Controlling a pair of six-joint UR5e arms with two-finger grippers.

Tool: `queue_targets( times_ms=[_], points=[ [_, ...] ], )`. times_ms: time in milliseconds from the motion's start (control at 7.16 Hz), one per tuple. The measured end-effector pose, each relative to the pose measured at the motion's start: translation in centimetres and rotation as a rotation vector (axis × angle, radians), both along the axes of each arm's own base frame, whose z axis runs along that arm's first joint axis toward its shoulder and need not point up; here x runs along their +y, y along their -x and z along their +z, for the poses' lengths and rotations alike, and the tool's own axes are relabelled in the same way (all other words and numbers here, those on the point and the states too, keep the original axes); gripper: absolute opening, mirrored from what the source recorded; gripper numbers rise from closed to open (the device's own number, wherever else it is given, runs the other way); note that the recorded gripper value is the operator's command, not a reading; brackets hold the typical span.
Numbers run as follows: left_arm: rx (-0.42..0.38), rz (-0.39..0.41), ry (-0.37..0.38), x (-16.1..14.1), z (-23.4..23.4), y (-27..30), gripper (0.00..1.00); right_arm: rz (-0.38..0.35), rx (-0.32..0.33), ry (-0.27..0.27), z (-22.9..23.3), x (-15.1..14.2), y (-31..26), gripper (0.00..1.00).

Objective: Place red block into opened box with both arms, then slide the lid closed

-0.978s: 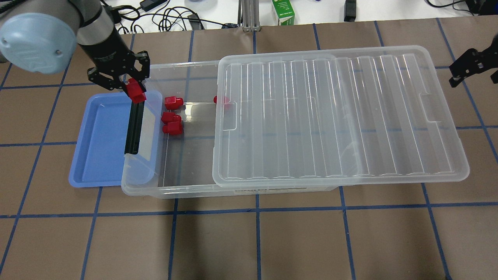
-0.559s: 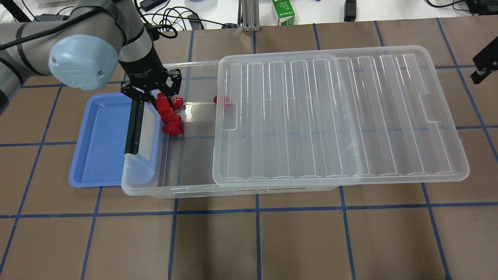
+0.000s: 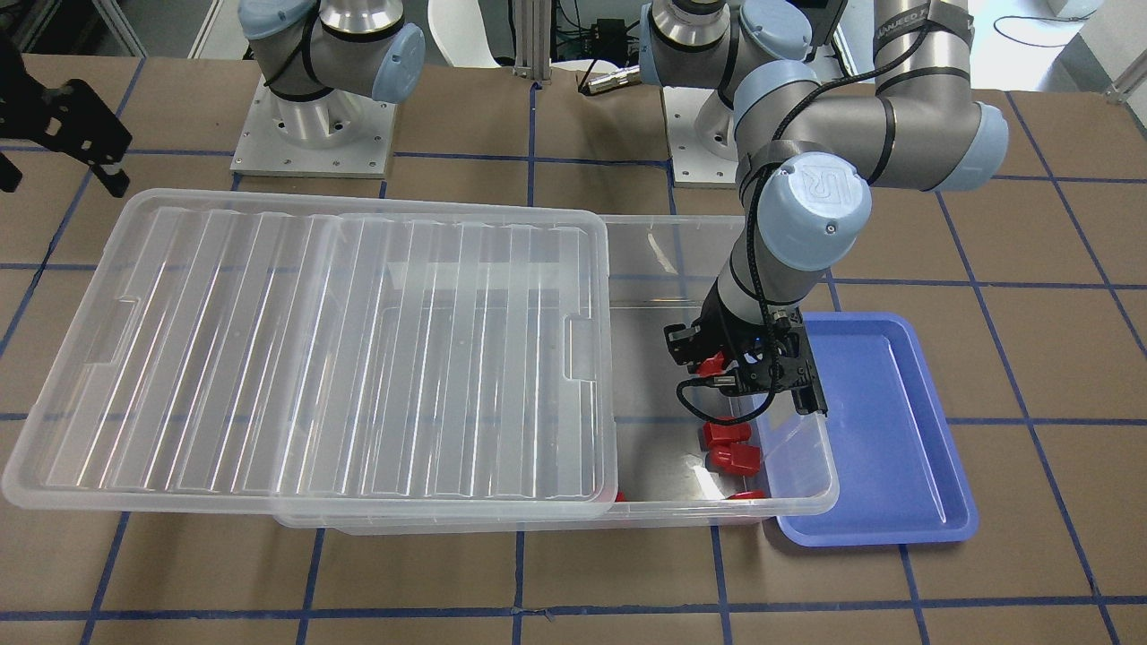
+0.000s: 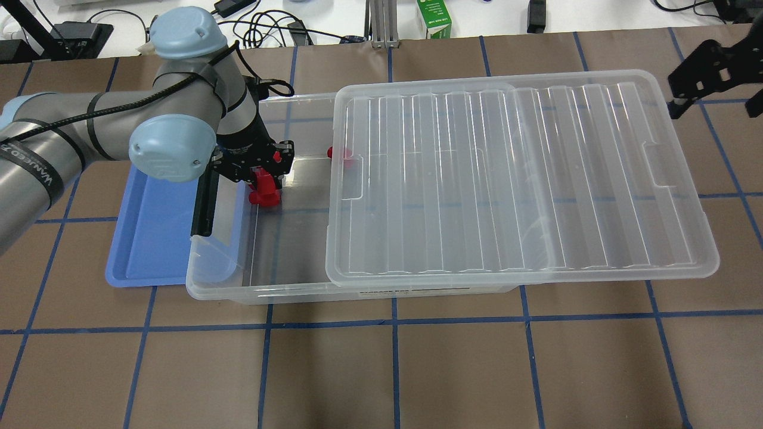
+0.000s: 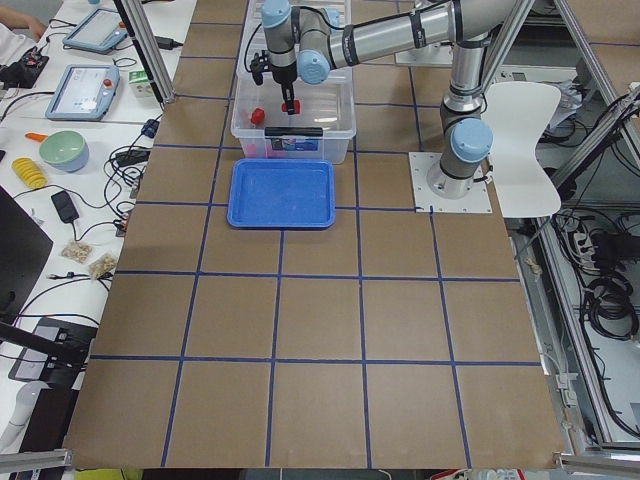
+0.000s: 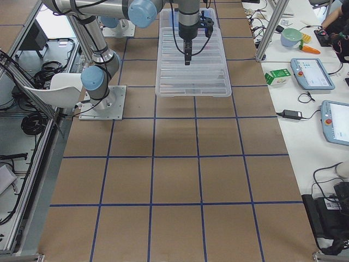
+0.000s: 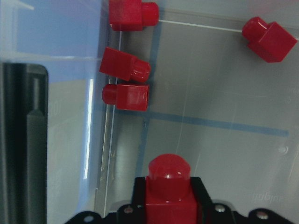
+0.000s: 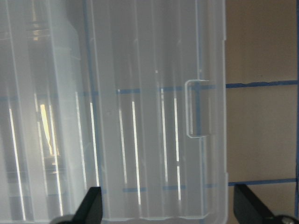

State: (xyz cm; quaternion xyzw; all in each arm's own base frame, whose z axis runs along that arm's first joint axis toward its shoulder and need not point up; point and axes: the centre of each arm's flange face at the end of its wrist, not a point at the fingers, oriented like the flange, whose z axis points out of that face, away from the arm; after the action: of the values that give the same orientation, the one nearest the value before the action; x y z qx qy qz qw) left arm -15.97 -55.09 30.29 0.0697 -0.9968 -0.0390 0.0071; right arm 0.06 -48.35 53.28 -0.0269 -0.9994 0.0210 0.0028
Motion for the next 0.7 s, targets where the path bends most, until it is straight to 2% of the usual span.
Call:
queue_targets(
  times_ms=[419,699],
  points=[
    [0.044,-0.005,-0.020,-0.7,-3.1,0.5,0.00,-0.050,0.002,0.033,-1.8,-1.9,-9.6,1.00],
    [0.046,-0.016,-0.027,-1.5,-5.1,0.5,0.00,-0.050,0.003,0.041,-2.5,-2.4,-11.7,1.00]
  ],
)
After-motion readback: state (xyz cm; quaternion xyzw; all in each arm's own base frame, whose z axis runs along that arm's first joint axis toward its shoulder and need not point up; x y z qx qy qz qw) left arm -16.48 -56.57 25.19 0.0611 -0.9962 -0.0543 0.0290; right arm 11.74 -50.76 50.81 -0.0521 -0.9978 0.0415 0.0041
